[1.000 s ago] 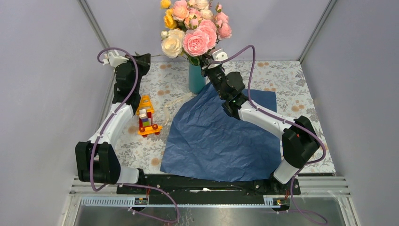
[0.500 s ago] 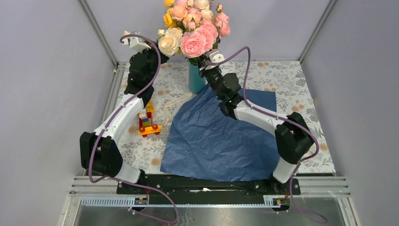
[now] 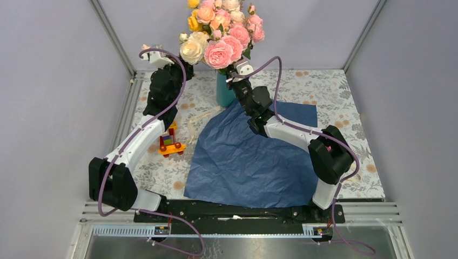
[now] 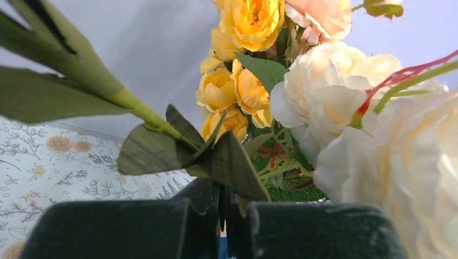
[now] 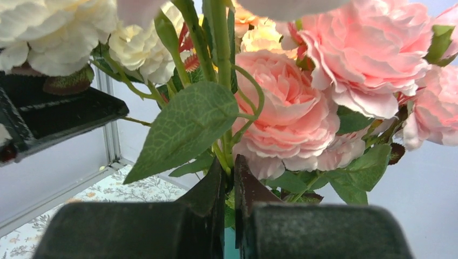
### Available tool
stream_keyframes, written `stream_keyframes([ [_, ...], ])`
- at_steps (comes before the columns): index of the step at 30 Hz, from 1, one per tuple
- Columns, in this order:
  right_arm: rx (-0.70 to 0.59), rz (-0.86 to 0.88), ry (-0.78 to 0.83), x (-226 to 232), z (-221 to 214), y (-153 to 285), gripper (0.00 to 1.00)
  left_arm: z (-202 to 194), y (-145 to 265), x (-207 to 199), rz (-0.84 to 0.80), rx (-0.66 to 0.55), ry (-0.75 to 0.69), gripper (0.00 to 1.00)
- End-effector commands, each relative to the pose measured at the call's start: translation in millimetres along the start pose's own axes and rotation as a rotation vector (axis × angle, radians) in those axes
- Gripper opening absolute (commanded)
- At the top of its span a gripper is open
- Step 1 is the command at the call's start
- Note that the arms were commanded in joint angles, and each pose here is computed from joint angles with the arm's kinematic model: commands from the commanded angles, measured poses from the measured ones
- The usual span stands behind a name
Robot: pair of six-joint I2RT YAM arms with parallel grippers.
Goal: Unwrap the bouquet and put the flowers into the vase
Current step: Insert the fake flower into the vase.
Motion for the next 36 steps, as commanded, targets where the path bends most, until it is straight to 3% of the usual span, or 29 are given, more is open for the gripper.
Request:
stream_keyframes([
  [1,0.104,-0.028,0.011,1.7,-43.9,7.5,0.00,17.6,8.2,-0.2,0.005,-0.047,0.030,0.00],
  [24,0.222,-0.070,0.027,0.5,-97.0,12.0,0.00,8.6,4.2,29.5,0.058,0.033,0.056,0.02],
  [36,0.221,-0.095,0.024,-4.2,-94.2,13.5,0.00,36.4,8.4,-48.8,-0.265,0.111,0.199,0.00],
])
Point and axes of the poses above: each gripper's point midway between its finger pads, its own y axis back along the fingers, its own x axis along the line the jaws close on, z = x × y, the point moved 1 cm from there along y, back along the fingers, and after that the axes turned 5 degrees about -y, right-handed, at the moved point
